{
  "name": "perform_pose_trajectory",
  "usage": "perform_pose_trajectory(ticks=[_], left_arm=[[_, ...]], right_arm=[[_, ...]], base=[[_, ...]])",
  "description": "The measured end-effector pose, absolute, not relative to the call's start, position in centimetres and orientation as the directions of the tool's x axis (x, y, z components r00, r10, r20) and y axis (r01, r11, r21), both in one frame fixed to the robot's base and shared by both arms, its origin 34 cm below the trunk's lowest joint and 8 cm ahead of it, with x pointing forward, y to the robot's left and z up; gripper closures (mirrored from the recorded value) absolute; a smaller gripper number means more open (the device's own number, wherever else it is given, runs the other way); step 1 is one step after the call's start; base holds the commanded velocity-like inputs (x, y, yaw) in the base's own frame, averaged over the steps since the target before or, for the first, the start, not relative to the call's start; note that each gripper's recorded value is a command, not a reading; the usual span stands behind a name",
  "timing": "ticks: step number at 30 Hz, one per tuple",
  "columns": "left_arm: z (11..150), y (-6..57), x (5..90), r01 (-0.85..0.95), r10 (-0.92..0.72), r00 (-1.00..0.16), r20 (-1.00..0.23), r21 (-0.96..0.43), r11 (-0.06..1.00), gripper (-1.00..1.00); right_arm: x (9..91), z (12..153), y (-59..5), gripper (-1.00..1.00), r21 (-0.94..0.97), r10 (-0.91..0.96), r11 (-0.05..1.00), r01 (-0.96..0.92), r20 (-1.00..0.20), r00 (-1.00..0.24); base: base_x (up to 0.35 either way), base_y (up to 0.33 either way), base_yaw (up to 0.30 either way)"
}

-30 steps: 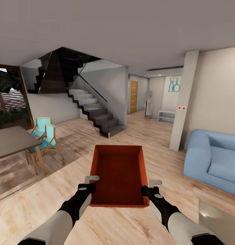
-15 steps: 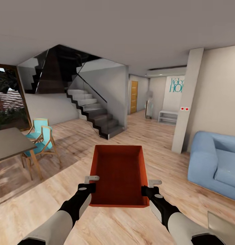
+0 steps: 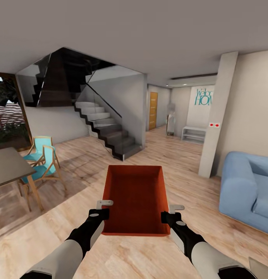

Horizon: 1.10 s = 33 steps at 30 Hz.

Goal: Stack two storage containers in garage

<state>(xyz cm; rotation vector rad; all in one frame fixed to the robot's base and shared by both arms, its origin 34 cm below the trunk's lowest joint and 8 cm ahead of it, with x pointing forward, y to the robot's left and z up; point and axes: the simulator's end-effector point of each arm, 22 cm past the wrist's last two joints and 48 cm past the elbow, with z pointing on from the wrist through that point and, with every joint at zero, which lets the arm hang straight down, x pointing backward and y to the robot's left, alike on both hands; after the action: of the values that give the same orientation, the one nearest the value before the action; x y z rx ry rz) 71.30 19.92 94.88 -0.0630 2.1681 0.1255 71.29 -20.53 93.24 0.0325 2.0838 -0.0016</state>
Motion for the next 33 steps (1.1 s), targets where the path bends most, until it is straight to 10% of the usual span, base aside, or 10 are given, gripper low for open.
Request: perform_pose_trajectory(ticks=[33], left_arm=[[95.49,19.94,71.34,-0.094,0.002,-0.556,-0.831,0.065,0.993,1.00]], right_arm=[[71.37,93.88,-20.51,1.00,0.012,0.022,1.000,0.024,-0.876,-0.482]], base=[[0.322,0.000,-0.149]])
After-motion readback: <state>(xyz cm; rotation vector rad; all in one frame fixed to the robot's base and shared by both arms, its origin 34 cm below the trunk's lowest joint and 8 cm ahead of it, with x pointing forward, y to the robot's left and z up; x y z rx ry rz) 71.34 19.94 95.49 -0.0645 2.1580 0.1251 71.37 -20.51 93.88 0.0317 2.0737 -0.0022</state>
